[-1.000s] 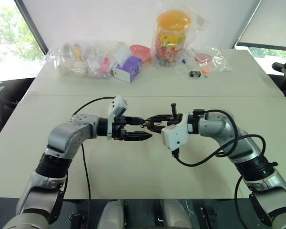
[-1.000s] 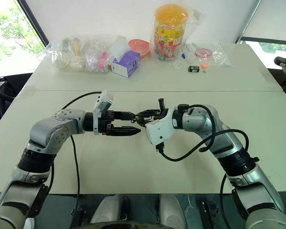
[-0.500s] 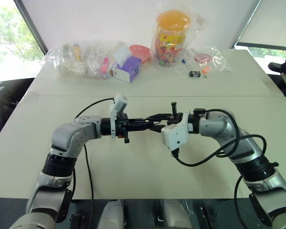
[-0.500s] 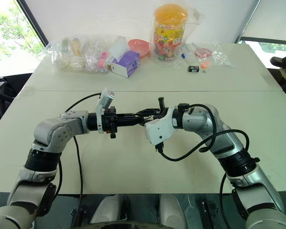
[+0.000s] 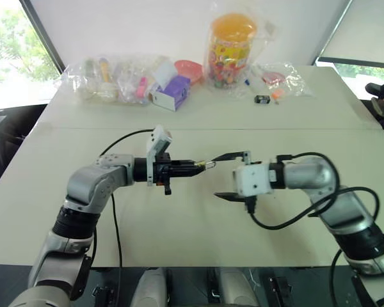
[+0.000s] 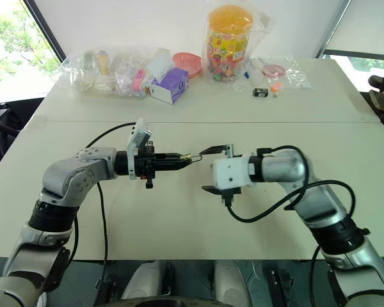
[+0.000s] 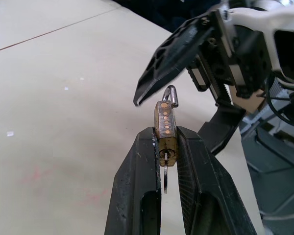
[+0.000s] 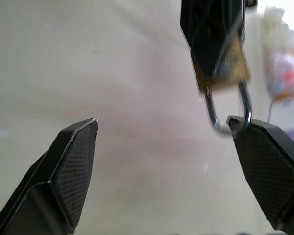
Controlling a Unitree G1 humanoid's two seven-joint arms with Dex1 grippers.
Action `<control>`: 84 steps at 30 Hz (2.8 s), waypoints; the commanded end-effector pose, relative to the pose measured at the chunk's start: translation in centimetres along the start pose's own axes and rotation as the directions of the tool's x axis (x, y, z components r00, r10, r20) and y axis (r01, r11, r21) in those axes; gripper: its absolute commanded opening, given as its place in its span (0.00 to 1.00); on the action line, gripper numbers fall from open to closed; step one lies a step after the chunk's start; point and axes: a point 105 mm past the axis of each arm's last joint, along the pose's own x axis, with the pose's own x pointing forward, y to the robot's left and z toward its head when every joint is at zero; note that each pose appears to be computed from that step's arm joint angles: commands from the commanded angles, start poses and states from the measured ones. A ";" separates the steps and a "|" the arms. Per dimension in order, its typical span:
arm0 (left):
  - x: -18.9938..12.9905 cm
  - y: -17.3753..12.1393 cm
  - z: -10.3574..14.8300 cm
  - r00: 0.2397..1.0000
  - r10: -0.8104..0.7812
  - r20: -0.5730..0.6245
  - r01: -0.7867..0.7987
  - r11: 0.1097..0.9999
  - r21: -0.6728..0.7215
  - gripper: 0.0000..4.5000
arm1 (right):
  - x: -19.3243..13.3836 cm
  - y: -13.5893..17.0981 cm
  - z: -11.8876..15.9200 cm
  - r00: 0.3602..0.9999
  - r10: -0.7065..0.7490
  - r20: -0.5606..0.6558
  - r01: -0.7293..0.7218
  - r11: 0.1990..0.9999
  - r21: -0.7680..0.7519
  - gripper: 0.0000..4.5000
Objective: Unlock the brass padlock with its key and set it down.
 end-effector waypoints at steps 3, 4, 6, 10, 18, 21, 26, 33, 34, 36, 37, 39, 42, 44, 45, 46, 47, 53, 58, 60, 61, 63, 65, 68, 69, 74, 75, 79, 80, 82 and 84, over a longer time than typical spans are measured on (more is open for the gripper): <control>0.1 -0.1 1.4 0.999 -0.033 0.017 0.031 0.997 0.071 0.00 | -1.8 -1.4 2.9 0.992 -0.072 0.107 0.054 0.985 0.164 0.45; 0.1 0.0 1.5 0.999 -0.036 0.015 0.035 0.997 0.074 0.00 | -1.7 -1.4 3.0 0.991 -0.077 0.106 0.057 0.982 0.180 0.32; 0.2 0.1 1.5 0.999 -0.044 0.009 0.043 0.996 0.082 0.00 | -1.5 -1.2 3.3 0.991 -0.073 0.115 0.049 0.978 0.203 0.09; 0.4 0.2 1.7 0.998 -0.055 0.005 0.054 0.994 0.090 0.00 | -1.0 -1.4 4.0 0.985 -0.098 0.140 0.060 0.965 0.255 0.02; 0.3 -0.7 1.9 0.994 -0.105 -0.001 0.105 0.990 0.094 0.00 | 0.3 -2.0 4.1 0.980 -0.132 0.146 0.084 0.952 0.296 0.02; 0.3 -1.1 1.9 0.992 -0.126 0.003 0.125 0.988 0.090 0.00 | 0.6 -2.1 3.6 0.982 -0.132 0.135 0.087 0.951 0.297 0.02; 0.0 -2.4 2.0 0.983 -0.185 -0.005 0.185 0.979 0.091 0.00 | 1.0 -2.3 1.7 0.984 -0.152 0.094 0.117 0.946 0.304 0.02; -0.1 -1.8 2.1 0.989 -0.150 0.002 0.149 0.985 0.089 0.00 | 1.2 -1.7 1.3 0.987 -0.131 0.092 0.099 0.950 0.295 0.02; -0.1 -1.7 2.1 0.990 -0.143 0.002 0.143 0.986 0.091 0.00 | 1.2 -1.4 1.5 0.987 -0.125 0.097 0.092 0.951 0.294 0.02; -0.2 -1.3 2.2 0.992 -0.128 0.003 0.127 0.987 0.094 0.00 | 1.3 -1.1 1.7 0.988 -0.116 0.102 0.081 0.952 0.295 0.02; -0.1 -1.3 2.2 0.992 -0.125 0.002 0.124 0.988 0.095 0.00 | 1.2 -0.9 1.8 0.988 -0.112 0.105 0.077 0.953 0.294 0.02; -0.1 -1.2 2.2 0.992 -0.125 0.003 0.124 0.988 0.093 0.00 | 1.2 -0.7 1.9 0.988 -0.110 0.108 0.074 0.953 0.295 0.02; 0.0 -1.2 2.2 0.992 -0.124 0.004 0.124 0.988 0.090 0.00 | 1.2 -0.6 2.1 0.988 -0.109 0.111 0.072 0.954 0.292 0.02; 0.0 -1.1 2.2 0.993 -0.122 0.006 0.121 0.989 0.089 0.00 | 1.2 -0.5 2.2 0.988 -0.108 0.110 0.072 0.955 0.288 0.02; 0.0 -1.1 2.2 0.993 -0.121 0.007 0.120 0.989 0.089 0.00 | 1.2 -0.5 2.2 0.988 -0.107 0.108 0.073 0.956 0.284 0.02; 0.1 -1.0 2.2 0.993 -0.121 0.008 0.120 0.989 0.088 0.00 | 1.1 -0.5 2.1 0.989 -0.107 0.097 0.076 0.958 0.276 0.02; 0.1 -1.0 2.2 0.993 -0.121 0.010 0.119 0.989 0.088 0.00 | 1.1 -0.4 1.8 0.991 -0.105 0.082 0.080 0.961 0.265 0.02; -0.1 -1.1 2.2 0.993 -0.115 0.010 0.114 0.989 0.091 0.00 | 0.1 0.4 -0.8 0.995 -0.092 -0.034 0.098 0.973 0.208 0.02; -0.2 -0.5 1.7 0.997 -0.078 -0.004 0.078 0.991 0.112 0.00 | -1.2 1.0 -2.1 0.990 -0.115 -0.081 0.130 0.969 0.212 0.02; -0.1 -0.3 1.2 0.998 -0.064 -0.023 0.066 0.989 0.132 0.00 | -1.6 0.4 -1.5 0.987 -0.145 -0.069 0.156 0.967 0.200 0.02; 0.0 -0.2 1.0 0.998 -0.058 -0.029 0.062 0.988 0.139 0.00 | -1.8 0.0 -1.2 0.985 -0.158 -0.064 0.167 0.967 0.192 0.02; 0.0 -0.1 0.6 0.998 -0.055 -0.034 0.059 0.988 0.141 0.00 | -2.1 -0.7 -0.6 0.981 -0.187 -0.053 0.194 0.964 0.182 0.02; 0.3 0.1 0.3 0.998 -0.055 -0.040 0.060 0.988 0.145 0.00 | -2.3 -1.4 0.3 0.977 -0.209 -0.034 0.212 0.961 0.179 0.02; 0.7 0.5 -0.5 0.997 -0.037 -0.061 0.046 0.988 0.150 0.00 | -2.3 -1.5 1.3 0.976 -0.217 -0.016 0.216 0.959 0.183 0.02; 1.1 0.7 -0.9 0.997 -0.030 -0.066 0.039 0.990 0.132 0.00 | -2.3 -1.4 1.4 0.976 -0.215 -0.017 0.215 0.959 0.183 0.02; 3.4 2.7 -3.8 0.996 0.032 -0.082 -0.037 0.997 -0.065 0.00 | -1.9 -0.7 1.0 0.976 -0.216 -0.032 0.218 0.956 0.198 0.02; 3.9 3.4 -4.5 0.993 0.064 -0.095 -0.074 0.992 -0.098 0.00 | -1.8 -0.6 1.0 0.975 -0.218 -0.032 0.220 0.954 0.202 0.02; 4.9 5.4 -6.2 0.979 0.147 -0.144 -0.176 0.961 -0.215 0.00 | -1.7 -0.4 1.3 0.973 -0.230 -0.031 0.231 0.949 0.215 0.02; 4.9 5.6 -6.4 0.976 0.153 -0.155 -0.185 0.957 -0.224 0.00 | -1.7 -0.3 1.3 0.972 -0.233 -0.031 0.234 0.948 0.217 0.02; 4.9 5.9 -6.7 0.973 0.155 -0.171 -0.192 0.955 -0.227 0.00 | -1.8 -0.1 1.4 0.971 -0.238 -0.036 0.240 0.945 0.223 0.02; 4.8 6.1 -7.2 0.968 0.156 -0.195 -0.197 0.956 -0.218 0.00 | -1.9 0.2 1.4 0.969 -0.244 -0.044 0.247 0.942 0.228 0.02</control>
